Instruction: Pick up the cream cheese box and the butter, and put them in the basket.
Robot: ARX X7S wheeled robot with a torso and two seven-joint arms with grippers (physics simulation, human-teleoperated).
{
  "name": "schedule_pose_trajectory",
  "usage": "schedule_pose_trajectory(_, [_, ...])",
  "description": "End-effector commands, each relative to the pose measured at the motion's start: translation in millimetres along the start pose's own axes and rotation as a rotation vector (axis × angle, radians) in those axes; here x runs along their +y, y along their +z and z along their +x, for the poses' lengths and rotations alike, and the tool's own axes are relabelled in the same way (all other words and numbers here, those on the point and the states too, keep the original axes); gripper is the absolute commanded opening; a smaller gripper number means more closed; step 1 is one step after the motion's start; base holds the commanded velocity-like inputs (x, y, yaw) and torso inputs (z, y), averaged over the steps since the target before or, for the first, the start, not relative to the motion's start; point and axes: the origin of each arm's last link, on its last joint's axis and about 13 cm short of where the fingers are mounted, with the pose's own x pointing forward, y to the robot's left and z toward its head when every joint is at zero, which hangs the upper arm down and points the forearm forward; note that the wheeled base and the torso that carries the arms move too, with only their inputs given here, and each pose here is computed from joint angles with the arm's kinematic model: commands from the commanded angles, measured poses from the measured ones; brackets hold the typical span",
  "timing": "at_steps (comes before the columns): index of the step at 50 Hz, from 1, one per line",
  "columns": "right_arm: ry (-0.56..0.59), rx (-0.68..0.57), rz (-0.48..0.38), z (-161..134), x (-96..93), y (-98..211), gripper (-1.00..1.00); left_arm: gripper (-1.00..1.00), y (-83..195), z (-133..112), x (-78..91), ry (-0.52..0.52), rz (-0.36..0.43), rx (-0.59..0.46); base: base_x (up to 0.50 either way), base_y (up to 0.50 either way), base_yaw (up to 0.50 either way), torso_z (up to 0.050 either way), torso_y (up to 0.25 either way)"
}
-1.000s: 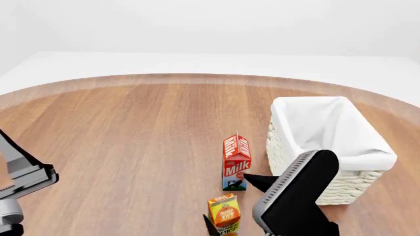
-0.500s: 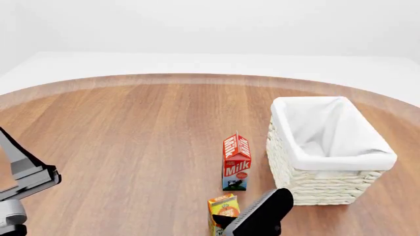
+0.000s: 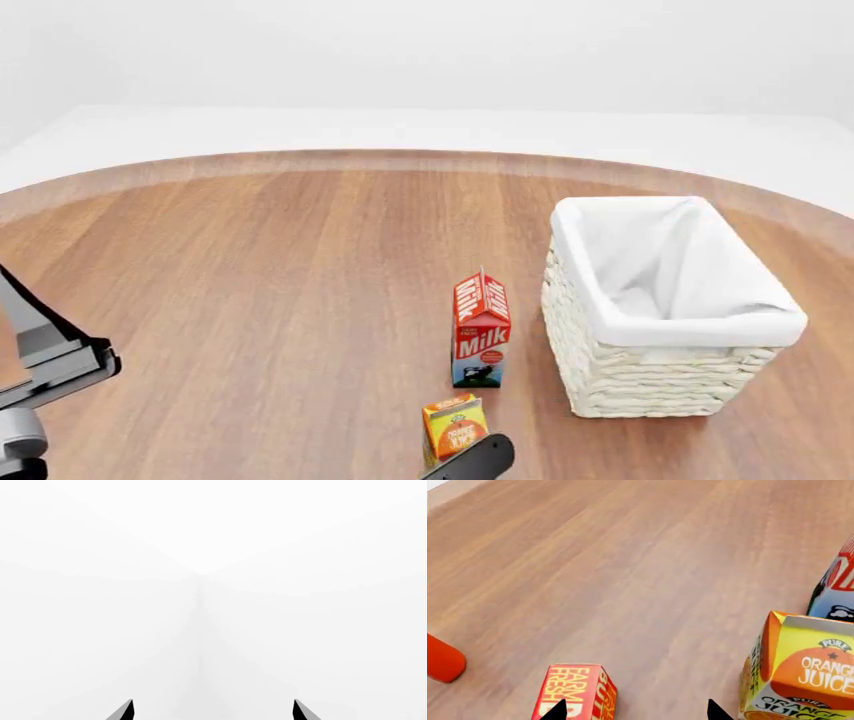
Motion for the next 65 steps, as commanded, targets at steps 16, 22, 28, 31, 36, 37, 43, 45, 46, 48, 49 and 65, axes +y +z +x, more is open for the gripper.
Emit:
schedule_pose_trajectory(16, [-0.115, 0.125, -0.093, 29, 17.3, -42, 1.00, 1.00, -1, 1, 4.3, 0.015, 0.009, -0.012, 0.00, 0.00, 0.00, 0.000, 0.000])
schedule_pose_trajectory(22, [-0.140, 0.124, -0.171, 30, 16.2, -47, 1.00, 1.00, 0, 1, 4.8, 0.018, 0.009, -0.015, 0.00, 0.00, 0.00, 0.000, 0.000])
schedule_pose_trajectory(28, [-0.157, 0.131, -0.220, 30, 18.5, -53, 1.00, 1.00, 1, 1, 4.9, 0.018, 0.008, -0.016, 0.00, 0.00, 0.00, 0.000, 0.000])
schedule_pose_trajectory(31, [-0.160, 0.125, -0.251, 31, 19.4, -57, 1.00, 1.00, 2, 1, 5.5, 0.020, 0.008, -0.017, 0.00, 0.00, 0.00, 0.000, 0.000])
schedule_pose_trajectory(36, [-0.169, 0.097, -0.261, 30, 18.7, -52, 1.00, 1.00, 2, 1, 5.6, 0.019, 0.007, -0.016, 0.00, 0.00, 0.00, 0.000, 0.000])
schedule_pose_trajectory(37, [-0.170, 0.094, -0.268, 30, 18.6, -52, 1.00, 1.00, 2, 1, 5.6, 0.019, 0.007, -0.016, 0.00, 0.00, 0.00, 0.000, 0.000])
schedule_pose_trajectory(43, [-0.178, 0.078, -0.274, 28, 18.4, -48, 1.00, 1.00, 2, 1, 5.3, 0.018, 0.007, -0.017, 0.00, 0.00, 0.00, 0.000, 0.000])
schedule_pose_trajectory(45, [-0.175, 0.080, -0.273, 28, 18.6, -48, 1.00, 1.00, 2, 1, 5.3, 0.017, 0.007, -0.017, 0.00, 0.00, 0.00, 0.000, 0.000])
schedule_pose_trajectory(46, [-0.177, 0.077, -0.271, 27, 18.5, -47, 1.00, 1.00, 2, 1, 5.2, 0.017, 0.006, -0.016, 0.00, 0.00, 0.00, 0.000, 0.000])
schedule_pose_trajectory(48, [-0.179, 0.072, -0.275, 27, 18.6, -46, 1.00, 1.00, 2, 1, 5.2, 0.017, 0.006, -0.016, 0.00, 0.00, 0.00, 0.000, 0.000])
schedule_pose_trajectory(49, [-0.176, 0.072, -0.274, 26, 18.9, -46, 1.00, 1.00, 2, 1, 5.3, 0.017, 0.006, -0.016, 0.00, 0.00, 0.00, 0.000, 0.000])
schedule_pose_trajectory(65, [-0.150, 0.023, -0.280, 17, 27.1, -34, 1.00, 1.00, 1, 1, 5.9, 0.022, 0.007, -0.015, 0.00, 0.00, 0.00, 0.000, 0.000])
